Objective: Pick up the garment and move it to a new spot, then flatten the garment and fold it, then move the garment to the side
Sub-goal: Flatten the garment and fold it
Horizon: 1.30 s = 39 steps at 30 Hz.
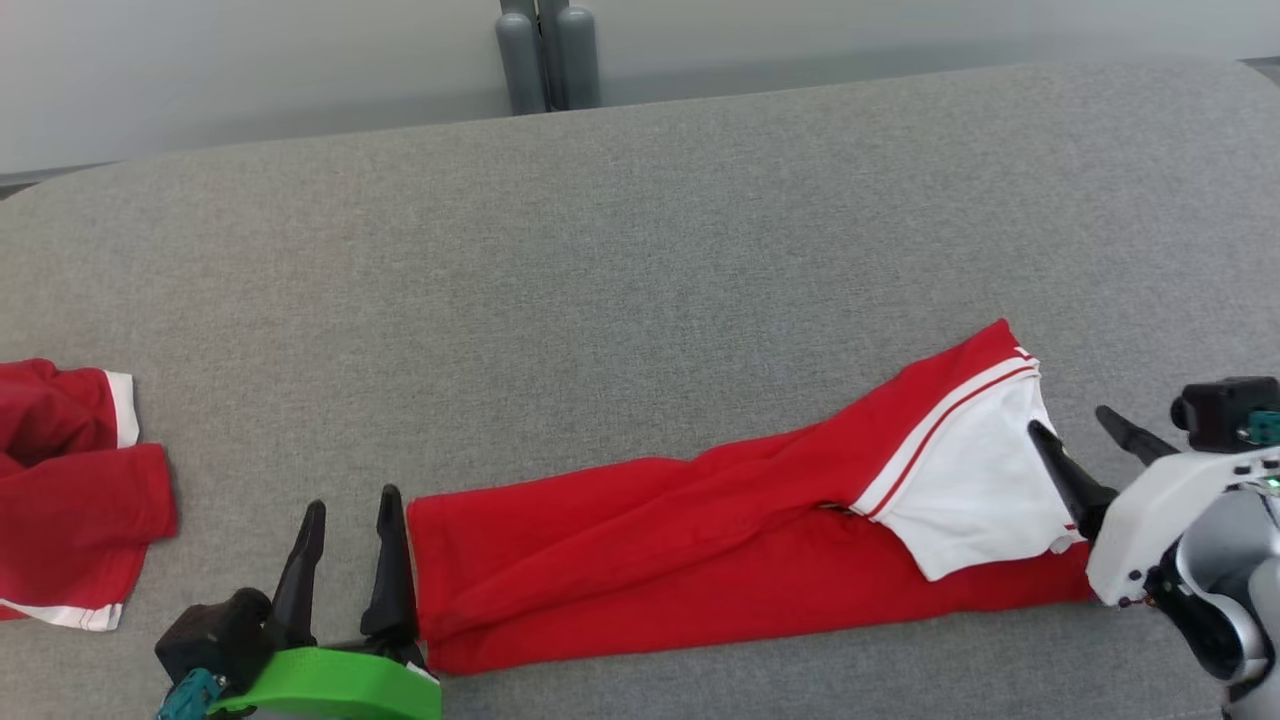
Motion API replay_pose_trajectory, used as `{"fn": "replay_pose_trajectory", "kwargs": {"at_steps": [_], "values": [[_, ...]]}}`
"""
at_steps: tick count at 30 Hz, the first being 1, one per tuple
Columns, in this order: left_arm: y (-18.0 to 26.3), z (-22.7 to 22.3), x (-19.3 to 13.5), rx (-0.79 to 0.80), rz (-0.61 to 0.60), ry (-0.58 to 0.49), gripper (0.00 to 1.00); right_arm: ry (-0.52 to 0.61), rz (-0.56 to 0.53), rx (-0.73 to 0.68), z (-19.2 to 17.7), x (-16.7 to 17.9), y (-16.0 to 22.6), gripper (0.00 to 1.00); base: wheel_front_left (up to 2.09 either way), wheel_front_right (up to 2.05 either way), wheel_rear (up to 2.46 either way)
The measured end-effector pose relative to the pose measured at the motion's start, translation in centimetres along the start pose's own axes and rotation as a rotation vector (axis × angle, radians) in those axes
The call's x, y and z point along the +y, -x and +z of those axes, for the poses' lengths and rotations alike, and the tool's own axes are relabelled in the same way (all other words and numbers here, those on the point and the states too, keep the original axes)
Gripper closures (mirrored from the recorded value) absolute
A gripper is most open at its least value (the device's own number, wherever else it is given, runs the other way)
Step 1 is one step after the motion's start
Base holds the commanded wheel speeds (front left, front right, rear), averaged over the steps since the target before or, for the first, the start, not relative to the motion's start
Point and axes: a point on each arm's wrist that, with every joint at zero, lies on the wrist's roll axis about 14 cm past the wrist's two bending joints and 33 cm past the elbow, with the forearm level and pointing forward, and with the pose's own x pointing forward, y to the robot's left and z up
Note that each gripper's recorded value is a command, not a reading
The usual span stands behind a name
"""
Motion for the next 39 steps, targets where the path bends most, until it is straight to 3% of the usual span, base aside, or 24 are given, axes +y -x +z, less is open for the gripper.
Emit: {"fn": "replay_pose_trajectory", "kwargs": {"at_steps": [4, 12, 16, 19, 20, 25, 27, 31, 35, 37, 39], "values": [[0.0, 0.2, -0.2, -0.042, 0.012, -0.005, 0.0, 0.052, -0.005, 0.116, -2.0, 0.1, -2.5, 0.0, 0.0, 0.0, 0.0], [0.9, 0.9, 1.4, -0.097, 0.051, -0.006, 0.0, 0.031, -0.015, 0.294, -6.5, -0.3, -4.3, 0.0, 0.0, 0.0, 0.0], [1.7, 1.1, 2.5, -0.111, 0.071, 0.009, 0.0, -0.041, 0.016, 0.344, -7.7, 0.8, -4.7, 0.0, 0.0, 0.0, 0.0], [1.8, 1.4, 2.6, -0.123, 0.067, 0.007, 0.0, -0.161, 0.052, 0.359, -8.0, 2.4, -4.9, 0.0, 0.0, 0.0, 0.0], [1.8, 1.4, 2.4, -0.123, 0.057, 0.0, 0.0, -0.172, 0.062, 0.363, -8.0, 2.6, -4.9, 1.0, 0.0, 0.0, 0.0], [2.2, 1.2, 2.6, -0.119, 0.057, 0.033, 0.0, -0.447, 0.064, 0.231, -6.0, 2.2, -4.5, 1.0, 0.0, 0.0, 0.0], [2.3, 1.1, 2.5, -0.116, 0.057, 0.035, 0.0, -0.489, 0.005, 0.2, -5.1, -1.1, -3.6, 1.0, 0.0, 0.0, 0.0], [2.5, 0.6, 3.0, -0.103, 0.077, 0.042, 0.0, -0.531, -0.176, 0.1, -2.4, -10.0, -0.6, 1.0, 0.0, 0.0, 0.0], [2.2, 0.0, 3.1, -0.085, 0.084, 0.052, 0.0, -0.518, -0.3, 0.053, -0.4, -15.8, 1.9, 1.0, 0.0, 0.0, 0.0], [2.2, -0.3, 3.2, -0.073, 0.088, 0.054, 0.0, -0.478, -0.322, 0.051, 0.7, -17.2, 2.7, 1.0, 0.0, 0.0, 0.0], [2.2, -0.5, 3.6, -0.069, 0.105, 0.061, 0.0, -0.454, -0.26, 0.016, 3.0, -16.2, 2.1, 1.0, 0.0, 0.0, 0.0]]}}
